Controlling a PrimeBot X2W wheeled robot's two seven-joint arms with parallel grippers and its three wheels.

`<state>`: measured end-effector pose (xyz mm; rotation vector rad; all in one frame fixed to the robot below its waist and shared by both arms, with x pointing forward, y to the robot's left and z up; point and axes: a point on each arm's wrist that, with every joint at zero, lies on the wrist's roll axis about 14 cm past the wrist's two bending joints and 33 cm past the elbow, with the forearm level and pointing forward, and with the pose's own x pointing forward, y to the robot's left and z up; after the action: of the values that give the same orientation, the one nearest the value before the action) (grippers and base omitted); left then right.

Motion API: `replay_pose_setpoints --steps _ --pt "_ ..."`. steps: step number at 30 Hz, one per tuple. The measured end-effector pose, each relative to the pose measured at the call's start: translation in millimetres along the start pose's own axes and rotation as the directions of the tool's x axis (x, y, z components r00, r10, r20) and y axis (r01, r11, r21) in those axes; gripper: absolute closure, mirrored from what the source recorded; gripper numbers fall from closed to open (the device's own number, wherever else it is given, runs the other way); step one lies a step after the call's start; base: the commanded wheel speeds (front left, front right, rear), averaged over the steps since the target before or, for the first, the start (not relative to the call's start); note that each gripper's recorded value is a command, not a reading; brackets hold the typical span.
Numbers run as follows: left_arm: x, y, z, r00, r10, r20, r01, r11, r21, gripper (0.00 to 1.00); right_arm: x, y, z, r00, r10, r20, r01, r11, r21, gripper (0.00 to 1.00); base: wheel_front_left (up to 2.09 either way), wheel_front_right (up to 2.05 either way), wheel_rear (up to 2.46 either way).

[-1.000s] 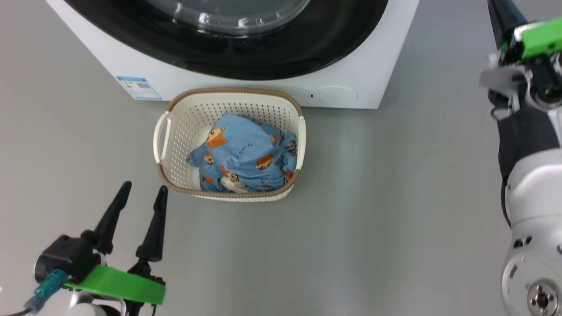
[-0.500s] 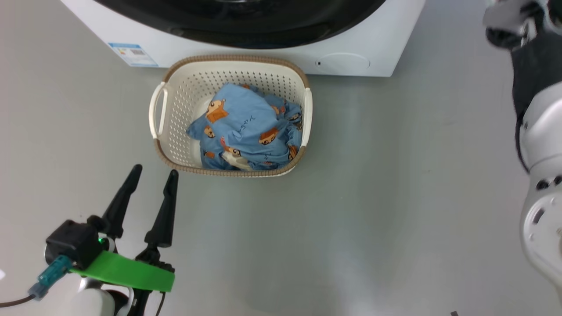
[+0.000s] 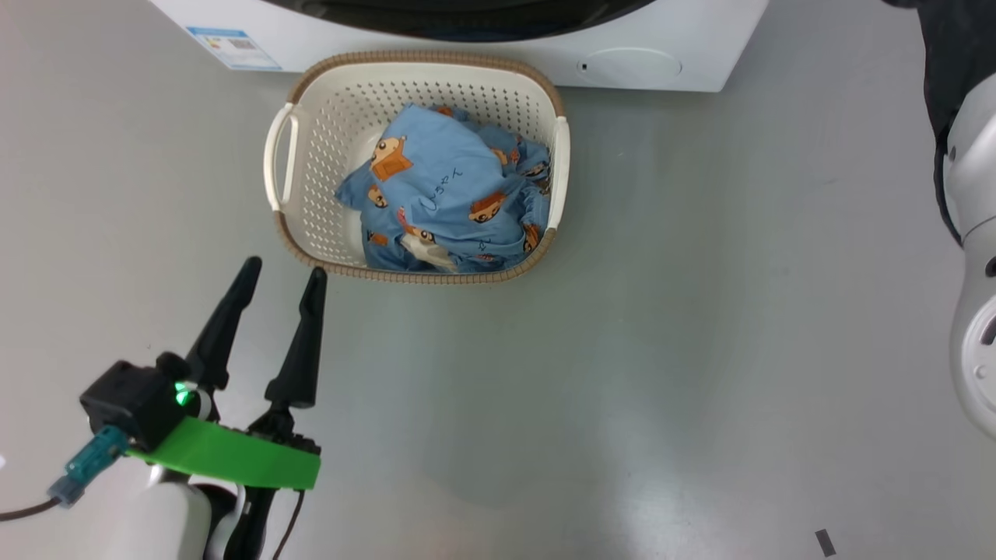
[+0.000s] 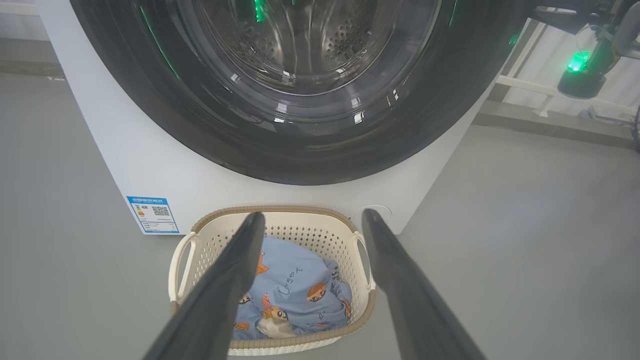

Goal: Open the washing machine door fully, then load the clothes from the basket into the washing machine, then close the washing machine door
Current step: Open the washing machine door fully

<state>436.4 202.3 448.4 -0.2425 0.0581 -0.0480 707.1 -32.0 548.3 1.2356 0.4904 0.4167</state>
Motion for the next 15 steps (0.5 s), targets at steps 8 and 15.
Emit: replay_pose_setpoints --steps 8,15 --pt "6.5 -0.7 1.4 1.0 0.003 0.011 -0.002 1.0 -0.011 0.0 17.4 6.8 -7.3 1.0 0.011 -0.023 -0.012 1.0 -0.012 1.0 0.0 0.0 0.0" --pt "8.1 1.2 3.0 1.0 0.012 0.017 -0.011 1.0 -0.018 0.0 27.5 2.2 -13.8 0.999 -0.015 -0.036 0.014 0.999 -0.029 1.0 0.0 0.0 0.0"
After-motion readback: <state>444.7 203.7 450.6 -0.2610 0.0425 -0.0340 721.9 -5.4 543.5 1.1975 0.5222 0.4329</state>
